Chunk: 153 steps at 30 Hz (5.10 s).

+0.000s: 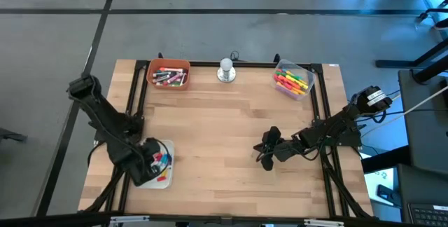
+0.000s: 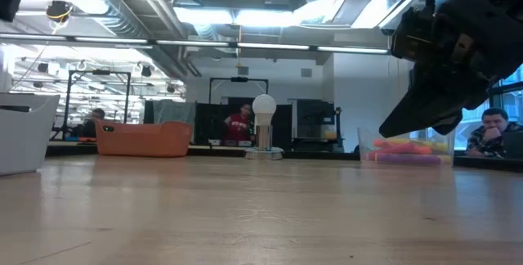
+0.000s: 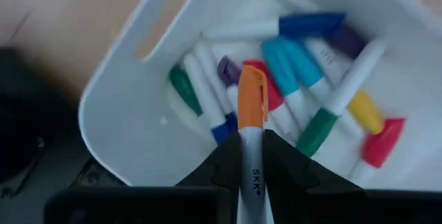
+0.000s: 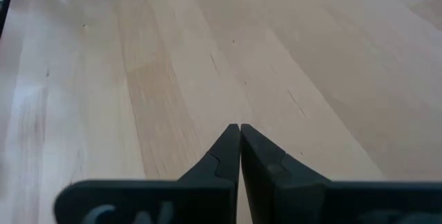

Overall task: Pick & Place Markers
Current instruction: Put the small orange highlighter pen into the white bin, then return to Home Position

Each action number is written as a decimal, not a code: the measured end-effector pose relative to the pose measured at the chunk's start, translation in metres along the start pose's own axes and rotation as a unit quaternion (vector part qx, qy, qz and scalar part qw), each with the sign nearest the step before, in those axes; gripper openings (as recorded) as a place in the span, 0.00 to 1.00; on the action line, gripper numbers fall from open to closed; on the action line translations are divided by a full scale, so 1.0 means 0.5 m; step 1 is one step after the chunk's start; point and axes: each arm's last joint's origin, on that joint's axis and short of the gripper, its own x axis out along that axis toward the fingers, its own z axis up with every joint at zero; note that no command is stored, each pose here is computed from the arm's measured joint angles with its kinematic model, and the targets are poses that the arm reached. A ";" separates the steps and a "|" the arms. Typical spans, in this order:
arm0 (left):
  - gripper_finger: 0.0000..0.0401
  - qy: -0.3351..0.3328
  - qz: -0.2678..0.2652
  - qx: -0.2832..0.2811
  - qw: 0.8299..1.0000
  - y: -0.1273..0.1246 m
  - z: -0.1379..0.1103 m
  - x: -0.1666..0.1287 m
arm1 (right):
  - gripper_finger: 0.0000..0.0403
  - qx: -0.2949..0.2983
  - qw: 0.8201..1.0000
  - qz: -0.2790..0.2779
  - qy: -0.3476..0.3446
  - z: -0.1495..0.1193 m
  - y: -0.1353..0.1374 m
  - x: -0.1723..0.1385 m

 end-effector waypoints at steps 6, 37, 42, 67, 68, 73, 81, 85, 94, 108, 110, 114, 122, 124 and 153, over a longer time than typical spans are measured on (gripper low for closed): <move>0.17 -0.003 0.016 0.008 1.000 -0.004 -0.002 0.011 | 0.04 0.012 1.000 -0.007 -0.008 0.001 -0.001 0.000; 0.35 -0.410 -0.012 0.057 0.910 -0.017 0.146 0.039 | 0.04 -0.139 0.982 0.063 -0.114 0.059 0.019 0.001; 0.32 -0.425 0.018 0.096 0.900 -0.009 0.210 0.062 | 0.03 -0.199 0.960 0.142 -0.137 0.108 0.009 -0.022; 0.20 -0.617 0.008 0.072 0.784 0.218 0.234 0.022 | 0.01 -0.209 0.916 0.157 -0.303 0.184 -0.174 -0.185; 0.19 -0.623 0.004 0.074 0.779 0.223 0.233 0.022 | 0.01 -0.206 0.916 0.158 -0.306 0.180 -0.178 -0.187; 0.17 -0.640 -0.021 0.073 0.764 0.244 0.230 0.036 | 0.01 -0.191 0.918 0.147 -0.314 0.151 -0.202 -0.193; 0.15 -0.650 -0.031 0.059 0.757 0.259 0.224 0.043 | 0.00 -0.170 0.930 0.139 -0.296 0.116 -0.223 -0.204; 0.15 -0.646 -0.029 0.062 0.761 0.263 0.218 0.045 | 0.00 -0.171 0.929 0.141 -0.296 0.110 -0.225 -0.215; 0.15 -0.640 -0.095 0.064 0.760 0.261 0.207 0.069 | 0.00 -0.187 0.925 0.136 -0.301 0.096 -0.230 -0.240; 0.15 -0.665 -0.148 0.055 0.729 0.259 0.206 0.058 | 0.01 -0.192 0.934 0.131 -0.270 0.075 -0.238 -0.247; 0.15 -0.664 -0.155 0.060 0.729 0.257 0.206 0.059 | 0.01 -0.193 0.927 0.135 -0.293 0.073 -0.239 -0.248; 0.15 -0.663 -0.160 0.067 0.729 0.256 0.206 0.059 | 0.00 -0.171 0.913 0.153 -0.339 0.043 -0.251 -0.224; 0.15 -0.700 -0.162 0.073 0.692 0.258 0.207 0.039 | 0.01 -0.174 0.910 0.152 -0.343 0.049 -0.249 -0.238; 0.15 -0.703 -0.176 0.090 0.683 0.255 0.207 0.037 | 0.01 -0.179 0.908 0.150 -0.348 0.050 -0.248 -0.241; 0.15 -0.636 -0.176 0.193 0.726 0.279 0.154 0.094 | 0.01 -0.146 0.948 0.109 -0.261 0.013 -0.267 -0.203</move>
